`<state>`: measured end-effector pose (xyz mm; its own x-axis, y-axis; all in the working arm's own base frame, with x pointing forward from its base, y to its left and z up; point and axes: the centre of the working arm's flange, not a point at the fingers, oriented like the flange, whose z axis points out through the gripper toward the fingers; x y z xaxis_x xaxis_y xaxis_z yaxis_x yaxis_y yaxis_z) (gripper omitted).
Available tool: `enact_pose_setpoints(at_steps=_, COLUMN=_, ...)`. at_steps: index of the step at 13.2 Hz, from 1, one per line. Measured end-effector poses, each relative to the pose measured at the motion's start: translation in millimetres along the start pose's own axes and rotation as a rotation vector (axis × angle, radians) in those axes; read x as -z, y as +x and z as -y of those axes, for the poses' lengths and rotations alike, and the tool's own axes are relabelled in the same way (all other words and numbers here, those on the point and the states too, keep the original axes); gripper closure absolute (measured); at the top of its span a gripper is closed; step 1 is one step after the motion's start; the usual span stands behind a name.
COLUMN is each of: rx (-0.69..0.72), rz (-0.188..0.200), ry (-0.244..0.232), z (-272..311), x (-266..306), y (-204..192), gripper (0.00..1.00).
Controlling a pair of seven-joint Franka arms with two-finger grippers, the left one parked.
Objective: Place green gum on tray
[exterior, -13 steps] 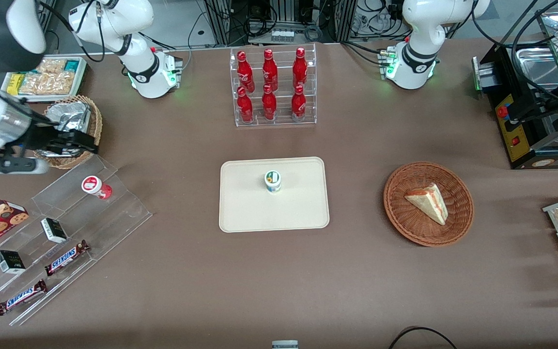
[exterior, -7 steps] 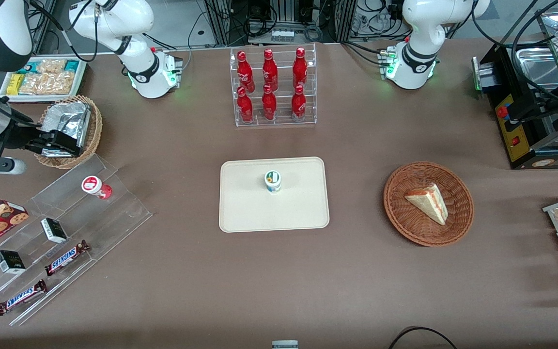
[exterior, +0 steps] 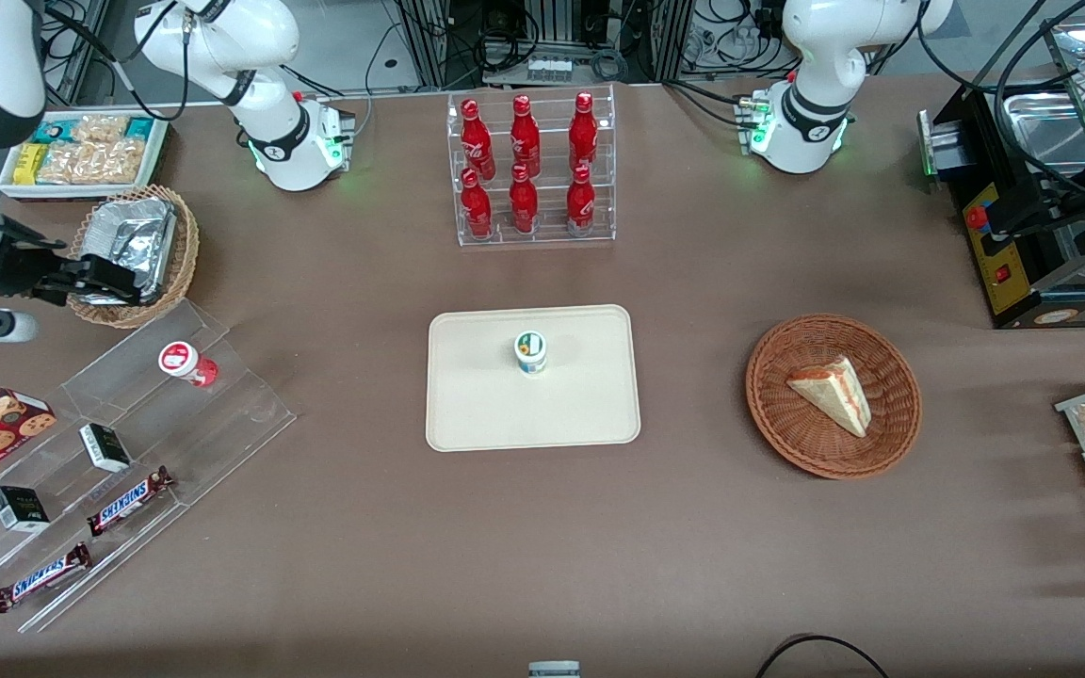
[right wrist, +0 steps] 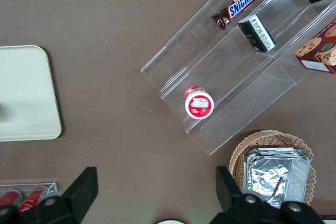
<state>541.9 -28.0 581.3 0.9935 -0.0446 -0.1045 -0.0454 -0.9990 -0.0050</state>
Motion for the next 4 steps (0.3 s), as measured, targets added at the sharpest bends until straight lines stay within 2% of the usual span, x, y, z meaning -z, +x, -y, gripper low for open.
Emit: enact_pose_setpoints(at_steps=4, rx=-0.002, rz=-0.008, ry=0.0, z=-3.7, x=3.1, y=6.3, gripper=0.0)
